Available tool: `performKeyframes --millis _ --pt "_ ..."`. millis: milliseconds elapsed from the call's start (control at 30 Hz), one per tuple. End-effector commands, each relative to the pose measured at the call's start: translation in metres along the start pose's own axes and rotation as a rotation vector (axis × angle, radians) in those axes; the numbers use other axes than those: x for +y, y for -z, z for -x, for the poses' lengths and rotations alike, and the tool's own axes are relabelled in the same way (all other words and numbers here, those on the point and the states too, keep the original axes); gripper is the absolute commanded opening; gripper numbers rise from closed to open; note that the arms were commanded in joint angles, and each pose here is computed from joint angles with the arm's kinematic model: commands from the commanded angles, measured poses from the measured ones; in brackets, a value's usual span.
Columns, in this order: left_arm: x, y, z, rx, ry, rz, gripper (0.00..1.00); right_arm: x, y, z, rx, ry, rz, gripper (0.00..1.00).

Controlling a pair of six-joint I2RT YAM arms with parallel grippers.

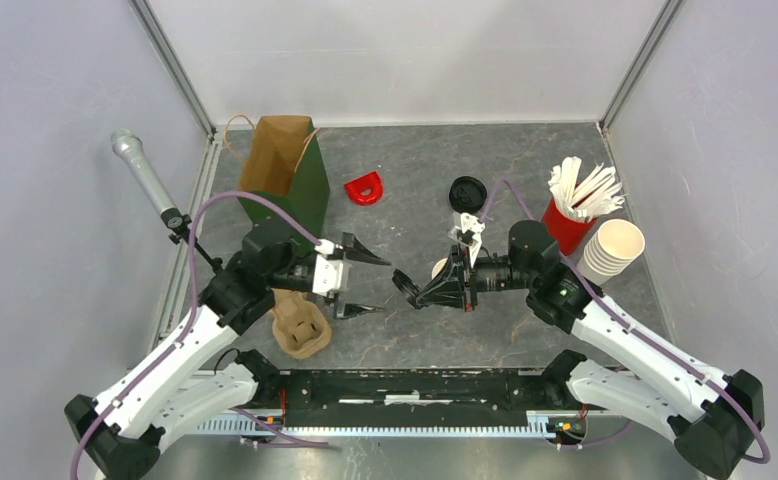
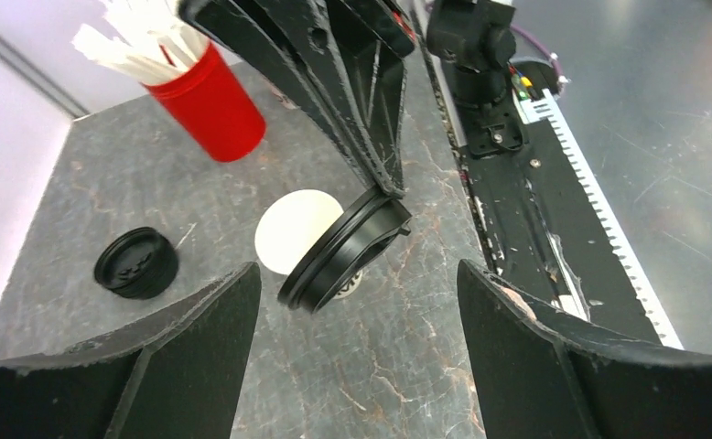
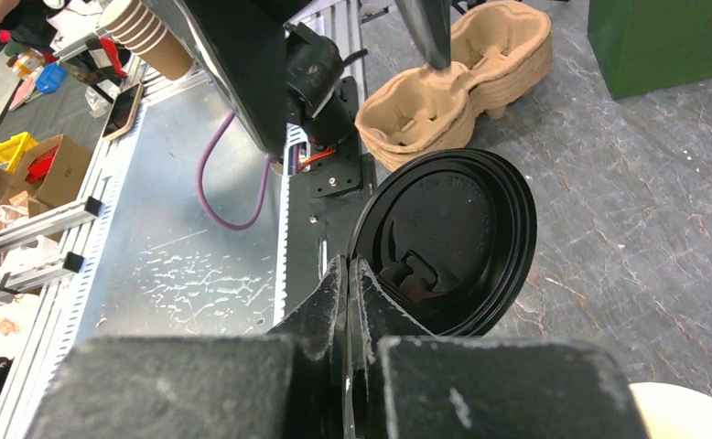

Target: Pack the takeout coffee

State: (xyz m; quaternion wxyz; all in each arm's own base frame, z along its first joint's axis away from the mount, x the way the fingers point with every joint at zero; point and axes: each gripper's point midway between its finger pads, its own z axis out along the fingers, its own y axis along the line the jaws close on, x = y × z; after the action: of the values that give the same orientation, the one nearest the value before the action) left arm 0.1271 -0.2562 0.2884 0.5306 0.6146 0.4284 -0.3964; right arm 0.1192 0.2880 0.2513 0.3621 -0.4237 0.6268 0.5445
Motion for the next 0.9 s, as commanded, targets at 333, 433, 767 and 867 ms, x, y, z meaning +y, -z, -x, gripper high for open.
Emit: performKeyframes --millis 333,433,767,867 --pt "-0.009 -0.055 -0.016 0.165 -0.175 -0.132 0.81 0.030 0.006 0.029 -0.056 0.089 0.083 0.00" --pt "-0.012 -0.058 -0.022 0.194 -0.164 -0.145 0.72 0.029 0.007 0.025 -0.033 0.080 0.074 0.00" --pt "0.002 -0.060 -0.011 0.184 0.066 0.000 0.31 0.006 0.010 0.028 -0.029 0.128 -0.058 0.11" --pt "0.004 -0.062 -0.011 0.146 0.204 0.068 0.22 -0.006 0.015 0.035 -0.050 0.149 -0.156 0.29"
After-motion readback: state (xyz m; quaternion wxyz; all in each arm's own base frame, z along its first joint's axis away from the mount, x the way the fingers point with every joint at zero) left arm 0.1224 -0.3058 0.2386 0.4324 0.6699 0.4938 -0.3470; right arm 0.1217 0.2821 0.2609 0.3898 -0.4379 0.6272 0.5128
